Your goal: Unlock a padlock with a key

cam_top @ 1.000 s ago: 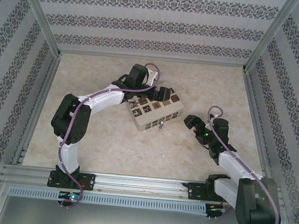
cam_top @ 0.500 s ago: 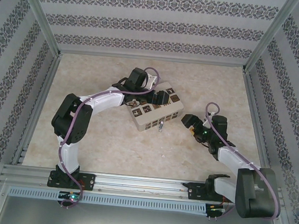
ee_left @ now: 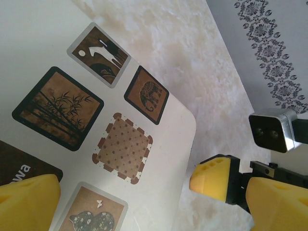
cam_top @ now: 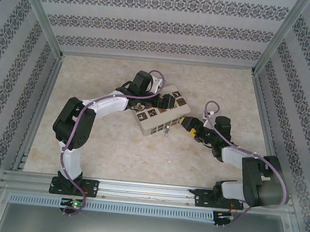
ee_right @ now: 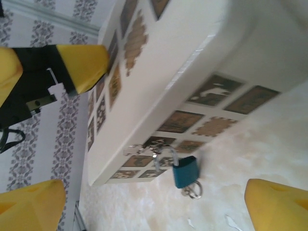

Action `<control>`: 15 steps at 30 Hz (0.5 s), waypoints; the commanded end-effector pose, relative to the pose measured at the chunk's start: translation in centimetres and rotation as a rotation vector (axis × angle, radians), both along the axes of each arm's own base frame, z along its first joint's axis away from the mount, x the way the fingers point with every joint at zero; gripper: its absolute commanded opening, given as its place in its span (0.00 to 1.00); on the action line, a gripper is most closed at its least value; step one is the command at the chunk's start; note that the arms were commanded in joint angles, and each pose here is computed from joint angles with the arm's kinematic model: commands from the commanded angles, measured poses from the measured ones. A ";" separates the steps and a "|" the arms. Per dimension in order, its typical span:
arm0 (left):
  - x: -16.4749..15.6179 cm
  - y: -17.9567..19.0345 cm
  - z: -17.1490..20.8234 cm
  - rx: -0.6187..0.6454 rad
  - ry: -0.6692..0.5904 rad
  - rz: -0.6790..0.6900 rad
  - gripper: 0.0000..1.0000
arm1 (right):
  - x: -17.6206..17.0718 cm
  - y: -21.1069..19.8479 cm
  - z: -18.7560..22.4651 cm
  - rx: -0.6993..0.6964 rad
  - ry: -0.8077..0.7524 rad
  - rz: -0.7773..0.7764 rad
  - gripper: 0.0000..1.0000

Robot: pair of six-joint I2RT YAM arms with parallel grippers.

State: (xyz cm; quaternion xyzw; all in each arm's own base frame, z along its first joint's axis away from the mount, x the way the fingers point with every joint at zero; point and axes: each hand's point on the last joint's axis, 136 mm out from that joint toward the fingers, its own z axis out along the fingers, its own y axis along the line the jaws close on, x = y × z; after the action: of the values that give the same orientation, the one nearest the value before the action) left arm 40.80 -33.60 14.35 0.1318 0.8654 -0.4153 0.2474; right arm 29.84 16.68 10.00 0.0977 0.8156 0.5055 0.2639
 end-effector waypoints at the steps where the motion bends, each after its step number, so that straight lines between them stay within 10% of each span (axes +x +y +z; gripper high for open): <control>1: -2.0 0.8 -3.6 0.067 0.131 0.021 1.00 | 0.8 1.9 2.3 0.007 -0.139 0.076 0.93; 15: -2.3 0.9 -3.8 0.078 0.159 0.024 0.99 | 0.6 3.3 -0.5 -0.006 -0.144 0.114 0.91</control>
State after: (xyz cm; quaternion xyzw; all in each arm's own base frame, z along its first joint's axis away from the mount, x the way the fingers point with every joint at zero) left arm 40.83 -33.56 14.43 0.1266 0.8653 -0.4167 0.2481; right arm 30.36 19.45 8.93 0.0436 0.8107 0.5181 0.2691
